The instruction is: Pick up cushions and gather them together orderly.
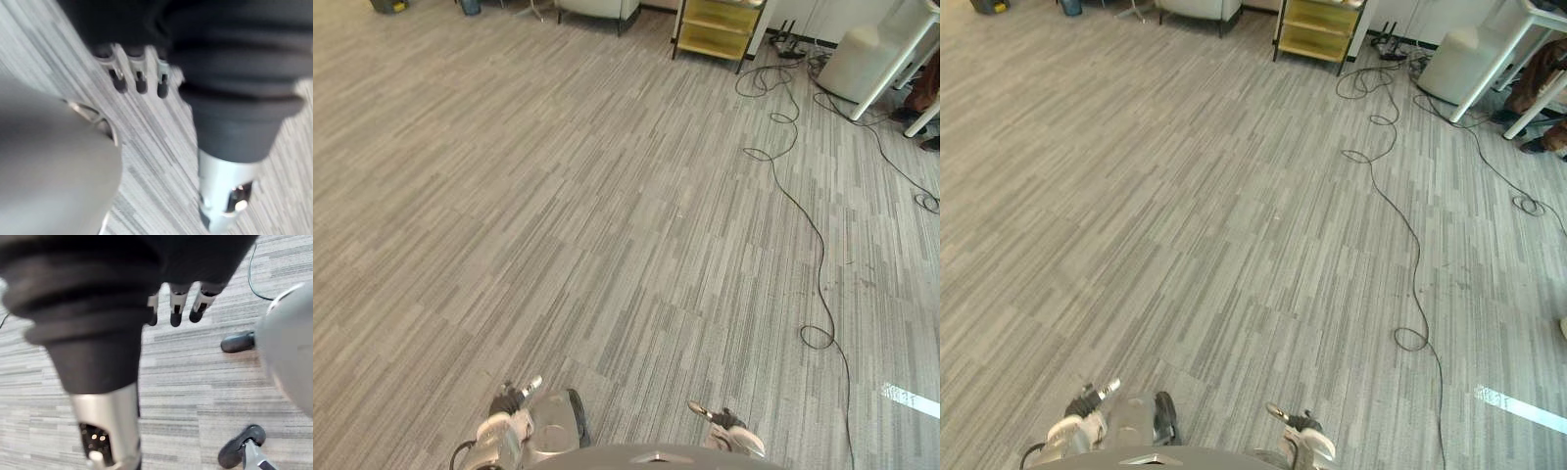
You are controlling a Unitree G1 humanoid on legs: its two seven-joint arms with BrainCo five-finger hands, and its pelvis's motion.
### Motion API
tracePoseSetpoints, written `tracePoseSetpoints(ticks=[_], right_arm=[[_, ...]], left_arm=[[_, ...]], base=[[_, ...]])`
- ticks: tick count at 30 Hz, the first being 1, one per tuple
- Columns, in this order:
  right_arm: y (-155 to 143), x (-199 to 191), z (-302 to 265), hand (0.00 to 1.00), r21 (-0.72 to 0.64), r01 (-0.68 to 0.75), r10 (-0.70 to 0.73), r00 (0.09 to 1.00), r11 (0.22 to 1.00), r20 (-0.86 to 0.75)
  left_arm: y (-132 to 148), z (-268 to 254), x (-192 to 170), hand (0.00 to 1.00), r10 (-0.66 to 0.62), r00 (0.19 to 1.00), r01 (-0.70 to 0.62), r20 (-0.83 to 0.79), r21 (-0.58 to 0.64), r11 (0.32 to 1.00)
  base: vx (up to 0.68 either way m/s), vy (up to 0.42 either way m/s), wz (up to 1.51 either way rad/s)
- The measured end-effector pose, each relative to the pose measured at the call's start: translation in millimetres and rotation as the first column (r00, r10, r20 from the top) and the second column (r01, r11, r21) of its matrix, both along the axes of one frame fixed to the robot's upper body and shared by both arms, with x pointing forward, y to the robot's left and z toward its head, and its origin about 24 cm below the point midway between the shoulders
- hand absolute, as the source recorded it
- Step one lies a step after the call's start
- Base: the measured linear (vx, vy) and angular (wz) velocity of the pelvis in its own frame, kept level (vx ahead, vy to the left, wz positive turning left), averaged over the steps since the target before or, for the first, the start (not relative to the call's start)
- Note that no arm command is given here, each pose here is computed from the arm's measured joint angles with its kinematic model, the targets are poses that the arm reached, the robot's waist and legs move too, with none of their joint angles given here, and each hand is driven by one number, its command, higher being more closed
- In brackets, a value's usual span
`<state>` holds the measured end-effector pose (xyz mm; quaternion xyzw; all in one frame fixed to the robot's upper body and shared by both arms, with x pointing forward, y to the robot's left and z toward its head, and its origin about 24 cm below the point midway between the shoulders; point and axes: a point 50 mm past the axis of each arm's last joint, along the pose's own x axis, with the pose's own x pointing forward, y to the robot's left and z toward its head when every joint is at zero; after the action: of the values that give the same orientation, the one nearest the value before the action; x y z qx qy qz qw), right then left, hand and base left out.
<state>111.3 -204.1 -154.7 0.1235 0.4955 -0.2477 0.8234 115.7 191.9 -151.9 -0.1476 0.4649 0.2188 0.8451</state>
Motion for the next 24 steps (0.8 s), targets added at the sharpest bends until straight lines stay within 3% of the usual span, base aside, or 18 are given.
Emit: tracePoseSetpoints(ticks=[7,12,24], right_arm=[[-5.5,-11.4,-3.6,0.0,-0.001,-0.015,0.015,0.999,1.0,-0.039],[-9.8,-8.3,-1.9,0.0,-0.007,-0.004,0.004,1.0,1.0,-0.017],[-18.0,12.7,6.9,0.0,-0.014,0.04,-0.039,0.997,0.999,0.068]], left_arm=[[5.5,-4.3,-8.4,0.0,-0.148,0.986,0.151,-0.078,0.039,0.988],[-0.4,-7.5,-12.6,0.0,-0.184,0.977,0.187,-0.107,0.023,0.982],[-15.9,-8.7,-10.3,0.0,-0.148,0.985,0.148,-0.092,-0.014,0.989]], base=[[0.34,0.207,0.25],[0.34,0.045,0.26],[0.45,-0.25,0.2]])
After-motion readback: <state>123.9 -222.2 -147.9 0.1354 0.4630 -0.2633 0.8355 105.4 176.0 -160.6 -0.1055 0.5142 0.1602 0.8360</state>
